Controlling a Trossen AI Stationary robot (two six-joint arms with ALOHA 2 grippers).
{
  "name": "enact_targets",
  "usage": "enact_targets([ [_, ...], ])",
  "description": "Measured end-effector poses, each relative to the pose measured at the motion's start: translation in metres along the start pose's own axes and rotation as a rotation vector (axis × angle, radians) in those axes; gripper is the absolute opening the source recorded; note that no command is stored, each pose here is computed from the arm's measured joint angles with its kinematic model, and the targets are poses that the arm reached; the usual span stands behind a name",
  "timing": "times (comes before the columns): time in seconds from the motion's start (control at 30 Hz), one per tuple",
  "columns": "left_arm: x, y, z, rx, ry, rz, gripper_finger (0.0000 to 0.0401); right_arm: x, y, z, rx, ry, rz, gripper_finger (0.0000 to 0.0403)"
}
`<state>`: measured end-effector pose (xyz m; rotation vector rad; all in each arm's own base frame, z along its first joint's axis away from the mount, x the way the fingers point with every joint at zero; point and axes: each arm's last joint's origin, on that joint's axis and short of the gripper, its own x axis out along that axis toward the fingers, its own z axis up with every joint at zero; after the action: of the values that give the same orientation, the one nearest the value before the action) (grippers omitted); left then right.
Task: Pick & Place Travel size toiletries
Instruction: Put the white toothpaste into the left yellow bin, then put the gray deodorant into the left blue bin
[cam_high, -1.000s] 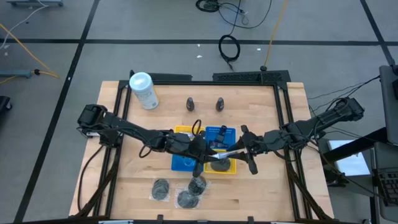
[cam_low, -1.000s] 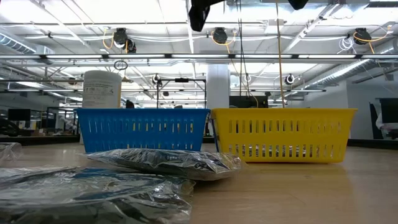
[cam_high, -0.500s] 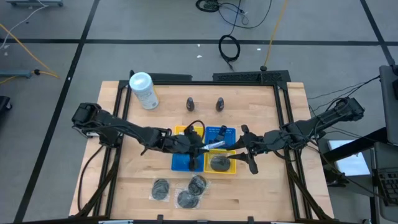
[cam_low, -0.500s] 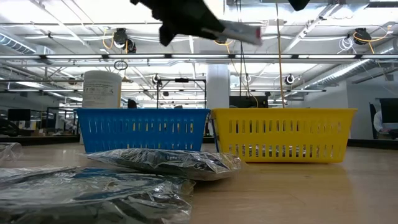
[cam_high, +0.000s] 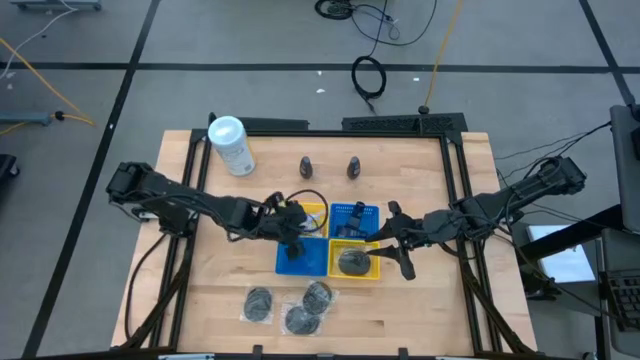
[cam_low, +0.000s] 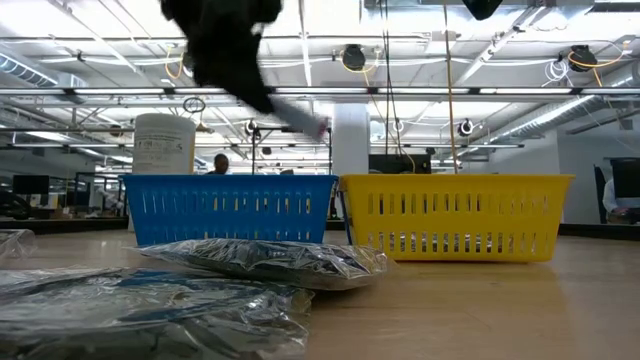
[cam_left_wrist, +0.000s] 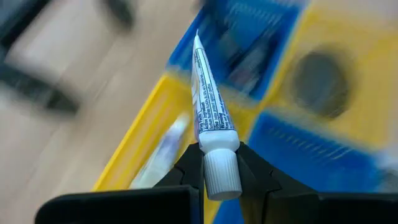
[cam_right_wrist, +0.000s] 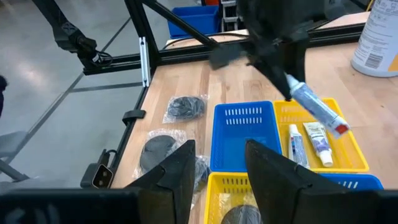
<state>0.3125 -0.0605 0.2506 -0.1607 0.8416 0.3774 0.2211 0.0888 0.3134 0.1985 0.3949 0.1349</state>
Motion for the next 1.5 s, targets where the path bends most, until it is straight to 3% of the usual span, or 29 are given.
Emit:
enact_targets([
  [0.1,0.003,0.009,-0.007,-0.028,0.085,0.060,0.0044,0.000,0.000,0.000,-0.001,0.004,-0.001,0.0130],
  [0.57,0.026,0.036,-0.015,-0.067,0.147,0.048,0.0044,0.000,0.000,0.000,-0.001,0.003,-0.001,0.0130],
  [0.73,0.027,0.036,-0.013,-0.077,0.142,0.013,0.0046,0.000,0.000,0.000,-0.001,0.003,-0.001,0.0130],
  [1.07,0.027,0.036,-0.013,-0.090,0.144,0.014,0.0105,0.000,0.000,0.000,-0.004,0.003,-0.001,0.0130],
  [1.5,0.027,0.036,-0.013,-0.080,0.145,0.013,0.0112,0.000,0.000,0.000,-0.005,0.004,-0.001,0.0130],
])
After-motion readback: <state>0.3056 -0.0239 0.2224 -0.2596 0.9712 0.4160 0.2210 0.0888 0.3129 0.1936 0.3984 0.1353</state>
